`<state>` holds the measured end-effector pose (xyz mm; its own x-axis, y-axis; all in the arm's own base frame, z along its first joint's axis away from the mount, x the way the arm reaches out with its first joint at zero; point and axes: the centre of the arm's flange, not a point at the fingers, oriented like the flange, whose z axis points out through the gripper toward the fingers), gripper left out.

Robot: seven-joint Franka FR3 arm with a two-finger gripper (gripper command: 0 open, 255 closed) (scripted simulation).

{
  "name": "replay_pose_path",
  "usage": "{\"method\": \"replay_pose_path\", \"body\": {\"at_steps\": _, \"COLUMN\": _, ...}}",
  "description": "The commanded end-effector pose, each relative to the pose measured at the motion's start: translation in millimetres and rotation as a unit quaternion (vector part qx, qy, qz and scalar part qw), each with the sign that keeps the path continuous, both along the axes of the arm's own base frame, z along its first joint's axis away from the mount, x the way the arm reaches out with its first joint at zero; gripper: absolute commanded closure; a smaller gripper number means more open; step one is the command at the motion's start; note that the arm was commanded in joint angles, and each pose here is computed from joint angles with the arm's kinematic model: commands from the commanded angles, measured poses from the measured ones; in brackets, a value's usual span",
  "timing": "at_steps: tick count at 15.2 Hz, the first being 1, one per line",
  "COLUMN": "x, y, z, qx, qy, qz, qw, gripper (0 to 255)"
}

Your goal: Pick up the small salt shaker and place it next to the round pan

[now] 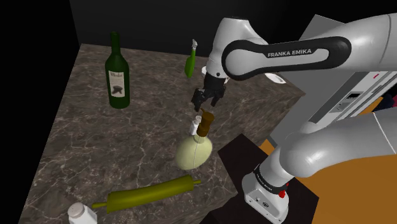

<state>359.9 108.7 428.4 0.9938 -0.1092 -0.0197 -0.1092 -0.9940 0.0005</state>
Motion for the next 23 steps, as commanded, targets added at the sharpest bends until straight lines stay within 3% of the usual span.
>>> {"method": "replay_pose_path", "body": {"at_steps": 1, "x": 5, "y": 13, "z": -20, "qx": 0.002, "qy": -0.003, "qz": -0.005, "qw": 1.0, "gripper": 0}}
{"method": "replay_pose_path", "body": {"at_steps": 9, "x": 5, "y": 13, "z": -60, "qx": 0.002, "qy": -0.003, "qz": -0.005, "qw": 1.0, "gripper": 0}}
{"method": "replay_pose_path", "body": {"at_steps": 16, "x": 5, "y": 13, "z": -60, "qx": 0.002, "qy": -0.003, "qz": -0.005, "qw": 1.0, "gripper": 0}}
{"method": "replay_pose_path", "body": {"at_steps": 17, "x": 5, "y": 13, "z": -60, "qx": 0.002, "qy": -0.003, "qz": -0.005, "qw": 1.0, "gripper": 255}}
{"method": "replay_pose_path", "body": {"at_steps": 23, "x": 5, "y": 13, "z": -60, "qx": 0.002, "qy": -0.003, "qz": -0.005, "qw": 1.0, "gripper": 255}}
